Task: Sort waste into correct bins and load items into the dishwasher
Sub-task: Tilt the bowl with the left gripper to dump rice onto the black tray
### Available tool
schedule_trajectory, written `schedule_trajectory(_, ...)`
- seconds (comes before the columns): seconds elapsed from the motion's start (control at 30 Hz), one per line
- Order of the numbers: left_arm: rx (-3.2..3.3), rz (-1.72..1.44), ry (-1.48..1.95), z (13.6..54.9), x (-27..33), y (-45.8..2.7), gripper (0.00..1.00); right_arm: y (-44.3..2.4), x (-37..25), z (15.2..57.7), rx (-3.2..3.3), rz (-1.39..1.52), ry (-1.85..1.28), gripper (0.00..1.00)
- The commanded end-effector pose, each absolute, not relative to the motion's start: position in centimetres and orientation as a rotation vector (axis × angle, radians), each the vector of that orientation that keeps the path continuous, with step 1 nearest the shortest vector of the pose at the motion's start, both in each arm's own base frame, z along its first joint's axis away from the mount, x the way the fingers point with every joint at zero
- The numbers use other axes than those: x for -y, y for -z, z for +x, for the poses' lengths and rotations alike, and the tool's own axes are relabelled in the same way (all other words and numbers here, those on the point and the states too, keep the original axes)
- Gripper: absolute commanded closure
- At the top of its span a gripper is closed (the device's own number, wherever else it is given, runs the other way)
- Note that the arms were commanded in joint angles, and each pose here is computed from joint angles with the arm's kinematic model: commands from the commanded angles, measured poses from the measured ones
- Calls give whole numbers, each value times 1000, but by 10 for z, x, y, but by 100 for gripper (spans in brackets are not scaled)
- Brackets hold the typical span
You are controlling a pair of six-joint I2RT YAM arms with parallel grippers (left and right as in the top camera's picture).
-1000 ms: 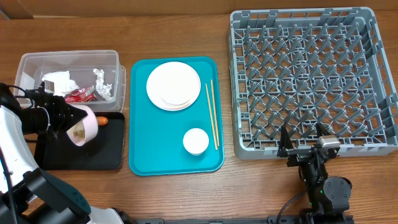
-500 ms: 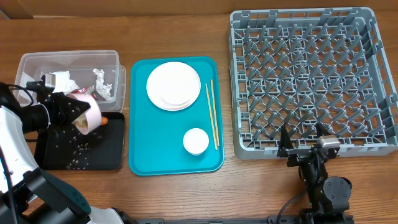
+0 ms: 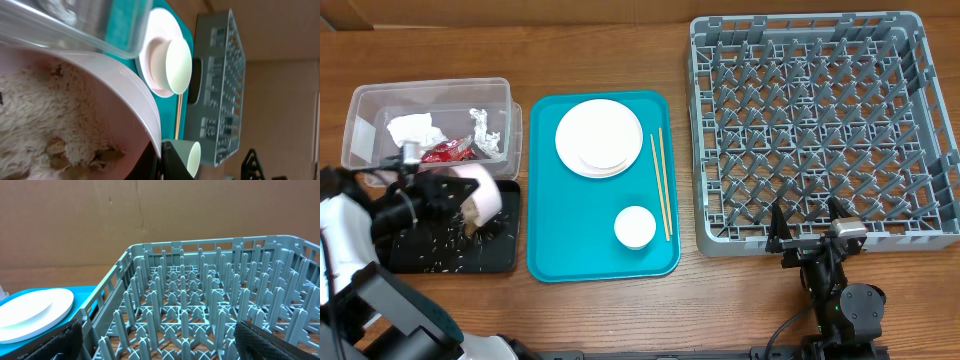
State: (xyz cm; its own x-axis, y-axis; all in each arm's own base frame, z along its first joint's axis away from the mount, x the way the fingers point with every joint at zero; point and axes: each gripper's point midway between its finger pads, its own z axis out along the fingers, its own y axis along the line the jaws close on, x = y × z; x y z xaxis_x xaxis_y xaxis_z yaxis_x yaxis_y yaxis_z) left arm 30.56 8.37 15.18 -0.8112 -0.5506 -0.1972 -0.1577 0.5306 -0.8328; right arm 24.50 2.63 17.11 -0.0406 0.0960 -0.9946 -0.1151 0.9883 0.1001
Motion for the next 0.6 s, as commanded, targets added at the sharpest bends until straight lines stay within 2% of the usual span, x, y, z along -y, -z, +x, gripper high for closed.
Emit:
schedule_trajectory(0.0, -2175, -562, 1227, 303, -100, -176, 96, -170, -25, 245, -1597, -13, -164, 0)
schedule_trajectory(0.57, -2058, -686, 1241, 286, -127, -184, 96, -170, -25, 245, -1597, -13, -164, 0)
